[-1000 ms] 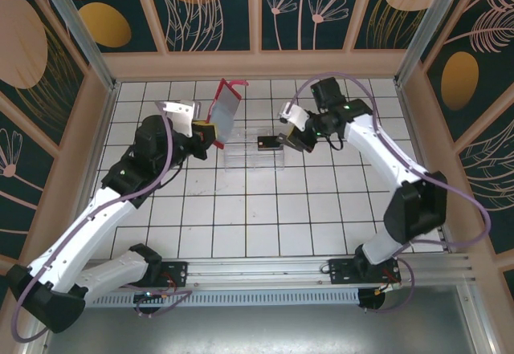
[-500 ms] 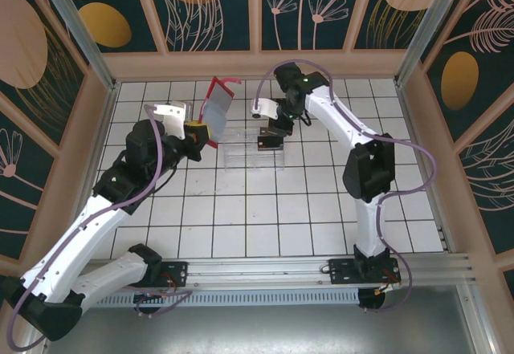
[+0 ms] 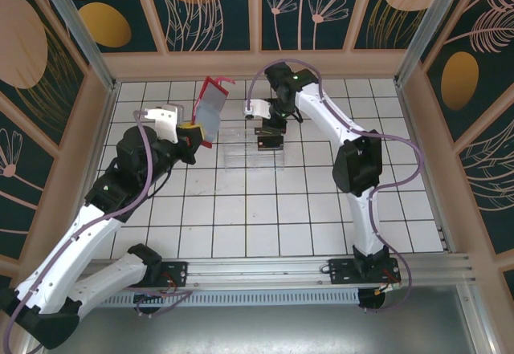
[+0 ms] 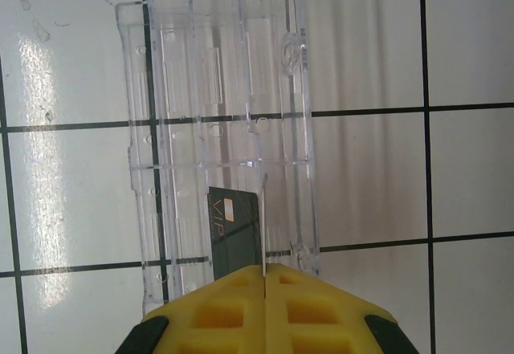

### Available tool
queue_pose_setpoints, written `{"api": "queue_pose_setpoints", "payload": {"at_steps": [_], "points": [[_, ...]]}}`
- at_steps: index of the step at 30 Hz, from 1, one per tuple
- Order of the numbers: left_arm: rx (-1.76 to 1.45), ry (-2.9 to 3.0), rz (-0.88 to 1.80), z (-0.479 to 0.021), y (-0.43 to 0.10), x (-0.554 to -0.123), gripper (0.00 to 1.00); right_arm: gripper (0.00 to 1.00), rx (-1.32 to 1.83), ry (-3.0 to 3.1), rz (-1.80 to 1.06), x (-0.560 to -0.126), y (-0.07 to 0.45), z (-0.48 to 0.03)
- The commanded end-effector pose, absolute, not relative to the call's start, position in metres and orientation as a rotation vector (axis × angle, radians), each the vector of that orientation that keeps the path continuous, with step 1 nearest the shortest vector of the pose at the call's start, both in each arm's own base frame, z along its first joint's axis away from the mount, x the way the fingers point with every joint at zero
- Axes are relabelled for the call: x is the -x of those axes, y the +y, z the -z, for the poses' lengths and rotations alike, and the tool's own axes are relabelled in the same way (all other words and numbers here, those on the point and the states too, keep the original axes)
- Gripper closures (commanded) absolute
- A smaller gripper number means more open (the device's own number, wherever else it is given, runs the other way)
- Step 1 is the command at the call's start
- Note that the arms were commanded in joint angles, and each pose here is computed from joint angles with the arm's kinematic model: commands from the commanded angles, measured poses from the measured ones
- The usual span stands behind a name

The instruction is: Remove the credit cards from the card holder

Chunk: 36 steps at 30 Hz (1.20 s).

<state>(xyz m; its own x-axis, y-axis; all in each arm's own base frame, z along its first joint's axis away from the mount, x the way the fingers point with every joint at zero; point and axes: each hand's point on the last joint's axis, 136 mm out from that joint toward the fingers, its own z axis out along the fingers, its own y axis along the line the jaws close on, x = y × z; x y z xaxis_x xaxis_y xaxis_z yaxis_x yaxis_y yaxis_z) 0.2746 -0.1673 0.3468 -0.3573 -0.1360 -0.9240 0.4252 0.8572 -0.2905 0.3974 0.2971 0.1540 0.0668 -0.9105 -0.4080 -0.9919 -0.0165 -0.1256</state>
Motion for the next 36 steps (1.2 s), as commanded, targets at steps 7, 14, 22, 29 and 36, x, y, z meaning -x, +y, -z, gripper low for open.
{"api": "queue_pose_setpoints", "payload": {"at_steps": [7,14,22,29,36], "points": [[-0.192,1.837,0.588,-0.349,-0.163,-0.274,1.0,1.0,1.999,1.892,-0.284,-0.385,0.29,-0.163],[-0.201,1.836,0.581,-0.351,-0.164,-0.275,1.0,1.0,2.007,1.845,-0.234,-0.381,0.297,-0.177],[-0.201,1.84,0.571,-0.348,-0.163,-0.276,1.0,1.0,2.007,1.82,-0.23,-0.374,0.297,-0.186],[-0.206,1.843,0.566,-0.347,-0.163,-0.276,1.0,1.0,2.031,1.876,-0.297,-0.369,0.294,-0.162],[-0.203,1.841,0.558,-0.349,-0.161,-0.275,1.0,1.0,2.036,1.89,-0.341,-0.375,0.295,-0.144]]}}
